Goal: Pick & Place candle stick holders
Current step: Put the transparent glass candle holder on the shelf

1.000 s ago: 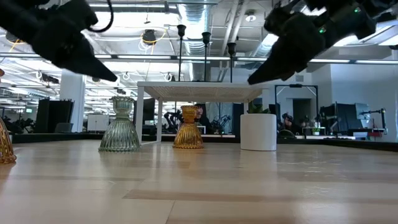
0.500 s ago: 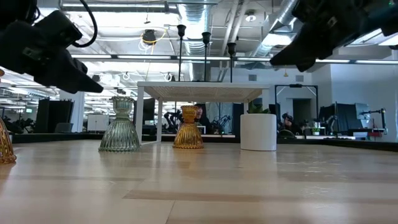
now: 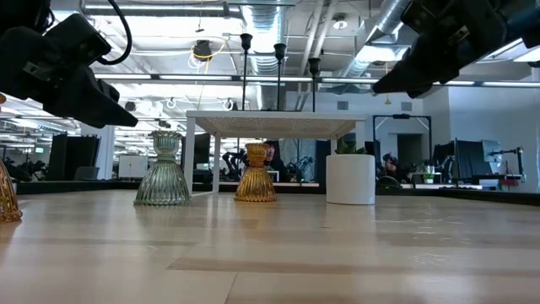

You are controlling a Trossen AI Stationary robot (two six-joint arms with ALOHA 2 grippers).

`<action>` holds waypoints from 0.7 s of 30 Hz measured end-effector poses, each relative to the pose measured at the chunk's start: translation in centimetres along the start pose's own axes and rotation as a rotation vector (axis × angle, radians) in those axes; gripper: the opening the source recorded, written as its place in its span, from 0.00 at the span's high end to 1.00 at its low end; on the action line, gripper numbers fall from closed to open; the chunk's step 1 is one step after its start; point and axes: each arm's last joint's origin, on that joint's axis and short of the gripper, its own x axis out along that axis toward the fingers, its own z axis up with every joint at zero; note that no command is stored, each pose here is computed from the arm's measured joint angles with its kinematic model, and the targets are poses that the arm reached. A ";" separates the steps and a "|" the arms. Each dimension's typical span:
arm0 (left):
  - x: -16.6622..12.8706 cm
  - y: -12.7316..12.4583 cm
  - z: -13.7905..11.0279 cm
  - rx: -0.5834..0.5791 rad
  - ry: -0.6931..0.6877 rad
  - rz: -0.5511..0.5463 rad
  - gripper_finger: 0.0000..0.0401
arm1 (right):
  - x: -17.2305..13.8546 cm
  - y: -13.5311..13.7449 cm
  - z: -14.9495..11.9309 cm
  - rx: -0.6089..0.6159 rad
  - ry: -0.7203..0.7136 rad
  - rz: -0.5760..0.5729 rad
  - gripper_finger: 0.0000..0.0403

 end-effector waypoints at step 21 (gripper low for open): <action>0.0 0.0 0.0 0.000 0.000 0.002 0.99 | -0.5 -0.3 0.4 -0.007 -0.025 -0.008 1.00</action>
